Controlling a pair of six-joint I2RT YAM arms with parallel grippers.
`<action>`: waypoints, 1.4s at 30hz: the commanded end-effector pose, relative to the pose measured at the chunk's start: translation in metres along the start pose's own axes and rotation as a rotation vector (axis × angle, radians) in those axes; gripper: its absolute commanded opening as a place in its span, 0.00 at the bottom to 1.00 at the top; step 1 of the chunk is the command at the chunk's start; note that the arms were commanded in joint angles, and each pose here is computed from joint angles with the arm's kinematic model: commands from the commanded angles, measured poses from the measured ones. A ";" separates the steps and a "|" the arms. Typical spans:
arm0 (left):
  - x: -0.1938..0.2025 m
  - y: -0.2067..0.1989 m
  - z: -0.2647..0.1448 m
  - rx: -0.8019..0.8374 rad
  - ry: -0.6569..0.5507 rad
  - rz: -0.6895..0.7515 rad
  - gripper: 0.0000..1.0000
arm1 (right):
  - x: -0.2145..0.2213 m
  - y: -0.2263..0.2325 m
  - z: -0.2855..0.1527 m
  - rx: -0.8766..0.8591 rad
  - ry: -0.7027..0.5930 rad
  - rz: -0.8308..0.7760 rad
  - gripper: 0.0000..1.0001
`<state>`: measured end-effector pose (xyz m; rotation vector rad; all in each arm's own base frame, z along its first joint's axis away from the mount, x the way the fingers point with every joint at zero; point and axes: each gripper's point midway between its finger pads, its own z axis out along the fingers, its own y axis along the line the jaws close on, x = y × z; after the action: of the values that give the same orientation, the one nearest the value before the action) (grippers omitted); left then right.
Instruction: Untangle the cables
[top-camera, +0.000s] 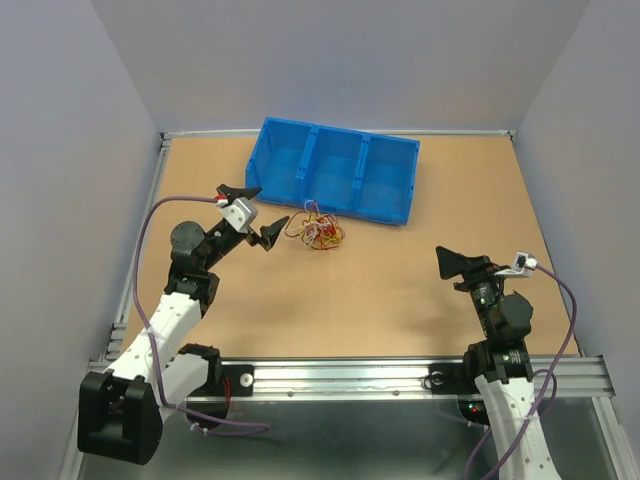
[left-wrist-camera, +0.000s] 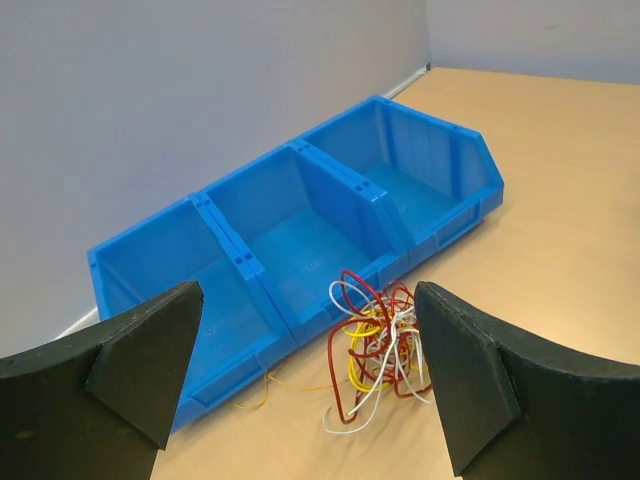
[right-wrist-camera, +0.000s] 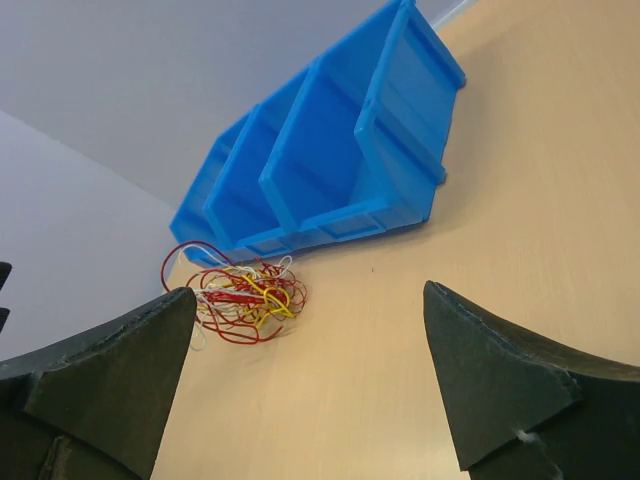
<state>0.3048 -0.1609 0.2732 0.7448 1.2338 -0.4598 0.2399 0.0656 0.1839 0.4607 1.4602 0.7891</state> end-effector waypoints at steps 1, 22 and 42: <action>-0.013 0.006 0.009 0.002 -0.030 0.037 0.99 | -0.002 0.002 0.001 -0.015 -0.018 -0.004 1.00; 0.125 -0.008 0.085 0.009 0.519 -0.057 0.70 | 0.000 -0.003 0.001 -0.002 -0.017 -0.014 1.00; 0.054 -0.098 0.059 0.452 0.335 -0.051 0.00 | 0.050 0.043 -0.012 -0.396 0.195 -0.109 1.00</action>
<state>0.3363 -0.2437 0.1683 1.0858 1.6911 -0.5671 0.2226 0.1048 0.2168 0.1464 1.3932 0.9352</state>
